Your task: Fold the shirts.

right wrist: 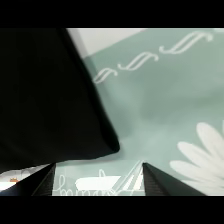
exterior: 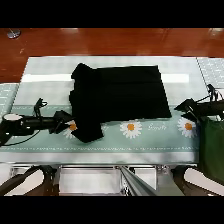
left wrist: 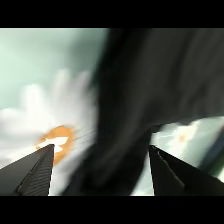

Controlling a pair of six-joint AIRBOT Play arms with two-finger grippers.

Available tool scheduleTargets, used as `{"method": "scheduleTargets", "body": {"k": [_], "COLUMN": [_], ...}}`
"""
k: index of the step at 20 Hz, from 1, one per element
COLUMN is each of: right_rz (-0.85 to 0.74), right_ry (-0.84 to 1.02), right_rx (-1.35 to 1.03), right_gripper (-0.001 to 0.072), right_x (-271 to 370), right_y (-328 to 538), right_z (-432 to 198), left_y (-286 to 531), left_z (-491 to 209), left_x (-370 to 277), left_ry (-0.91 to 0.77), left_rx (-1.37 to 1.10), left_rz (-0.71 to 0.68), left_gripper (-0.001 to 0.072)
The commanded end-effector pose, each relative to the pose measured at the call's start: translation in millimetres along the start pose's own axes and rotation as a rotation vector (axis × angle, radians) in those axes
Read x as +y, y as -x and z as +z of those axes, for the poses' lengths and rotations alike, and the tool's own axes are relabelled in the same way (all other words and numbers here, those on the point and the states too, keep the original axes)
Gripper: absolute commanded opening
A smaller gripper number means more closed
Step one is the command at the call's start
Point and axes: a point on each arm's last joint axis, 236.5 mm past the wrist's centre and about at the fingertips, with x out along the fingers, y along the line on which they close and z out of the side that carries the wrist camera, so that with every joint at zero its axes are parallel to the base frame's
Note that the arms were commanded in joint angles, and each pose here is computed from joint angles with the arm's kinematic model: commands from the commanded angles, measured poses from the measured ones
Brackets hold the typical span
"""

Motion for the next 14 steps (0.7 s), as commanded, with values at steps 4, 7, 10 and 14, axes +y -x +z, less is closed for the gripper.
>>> {"method": "scheduleTargets", "body": {"k": [4, 7, 10, 14], "right_rz": [-0.034, -0.142, -0.084, -0.027], "right_ry": [-0.055, -0.056, -0.051, -0.012], "right_rx": [0.028, 0.101, 0.136, 0.072], "right_gripper": [0.0621, 0.0620, 0.0620, 0.0620], "right_x": [-13, -31, -5, 34], "right_y": [-6, -11, -30, -57], "right_z": [-16, -36, -41, -6], "left_y": [-33, -24, -19, -19], "left_z": [-1, 13, 20, 21], "left_x": [-32, -55, -69, -71], "left_ry": [-0.076, -0.145, -0.176, -0.180], "left_rx": [0.004, -0.007, -0.014, -0.014], "left_rz": [-0.086, -0.131, -0.155, -0.158], "left_gripper": [0.0062, 0.0034, 0.0034, 0.0034]}}
